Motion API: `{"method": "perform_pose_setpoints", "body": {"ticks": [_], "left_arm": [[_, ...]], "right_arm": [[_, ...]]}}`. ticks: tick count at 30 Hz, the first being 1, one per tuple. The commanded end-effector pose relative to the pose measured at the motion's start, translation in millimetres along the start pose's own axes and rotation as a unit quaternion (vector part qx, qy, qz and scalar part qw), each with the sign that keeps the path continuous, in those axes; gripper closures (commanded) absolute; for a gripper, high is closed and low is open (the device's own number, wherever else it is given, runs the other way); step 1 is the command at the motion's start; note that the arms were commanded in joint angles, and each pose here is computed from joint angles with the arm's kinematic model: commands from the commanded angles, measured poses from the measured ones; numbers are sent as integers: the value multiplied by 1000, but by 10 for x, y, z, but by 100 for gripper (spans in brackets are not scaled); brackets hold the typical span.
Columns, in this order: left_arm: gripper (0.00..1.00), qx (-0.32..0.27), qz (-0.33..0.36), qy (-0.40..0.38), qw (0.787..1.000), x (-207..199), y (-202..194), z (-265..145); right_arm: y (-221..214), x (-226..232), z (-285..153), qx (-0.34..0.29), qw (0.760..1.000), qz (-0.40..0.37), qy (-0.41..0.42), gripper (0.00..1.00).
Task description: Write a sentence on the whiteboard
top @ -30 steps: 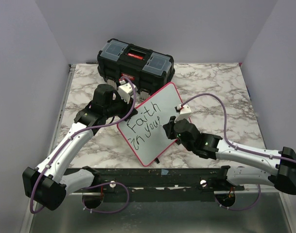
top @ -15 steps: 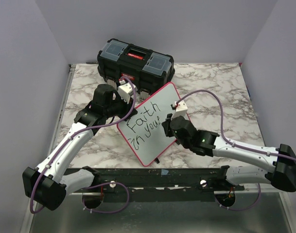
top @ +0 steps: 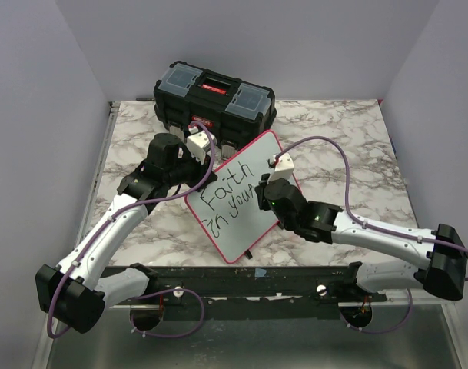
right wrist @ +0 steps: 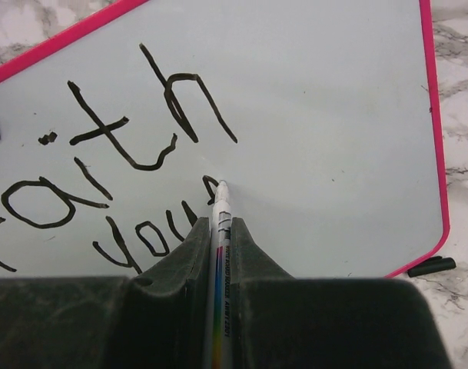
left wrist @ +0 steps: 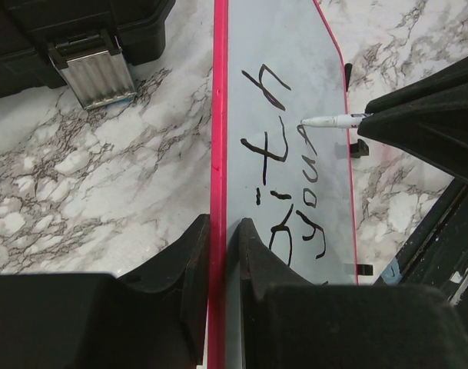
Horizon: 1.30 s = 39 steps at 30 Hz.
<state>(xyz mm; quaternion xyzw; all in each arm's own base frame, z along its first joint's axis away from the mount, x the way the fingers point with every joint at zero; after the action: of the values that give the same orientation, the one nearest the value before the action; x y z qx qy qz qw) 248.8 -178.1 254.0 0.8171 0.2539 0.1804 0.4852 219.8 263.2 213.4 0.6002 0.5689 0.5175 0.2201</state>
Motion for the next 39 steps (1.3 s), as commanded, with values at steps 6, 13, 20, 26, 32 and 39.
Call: {"method": "perform_pose_setpoints", "body": {"ticks": [6, 13, 20, 26, 32, 39], "left_arm": [[100, -15, 34, 13, 999, 39, 78, -36], [100, -15, 34, 16, 999, 44, 76, -39], [100, -16, 34, 13, 999, 32, 89, -44], [100, -13, 34, 11, 999, 24, 77, -25], [100, -12, 35, 12, 999, 27, 68, -16], [100, -10, 34, 10, 999, 25, 62, -4]], "right_arm": [[164, -13, 42, -22, 1000, -6, -17, 99], [332, -59, -138, -36, 999, 5, -10, 99], [525, -301, -414, -87, 995, 37, -15, 99], [446, -402, -386, -84, 996, 36, -21, 99], [364, -473, -364, -89, 995, 38, 7, 99], [294, -462, -326, -66, 996, 41, 52, 99]]}}
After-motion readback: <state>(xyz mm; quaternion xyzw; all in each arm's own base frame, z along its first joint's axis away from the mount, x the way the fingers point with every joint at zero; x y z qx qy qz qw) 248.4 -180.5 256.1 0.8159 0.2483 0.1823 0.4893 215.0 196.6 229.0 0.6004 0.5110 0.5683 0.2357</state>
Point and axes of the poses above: each gripper's point midway between its finger pads, its own z axis out along the fingers, its own x axis along the line the jaws close on, y = z × x, the point moved 4 cm from there along -z, back along the fingers, and after that the axes turned 13 degrees about z, right-handed, at the moved point
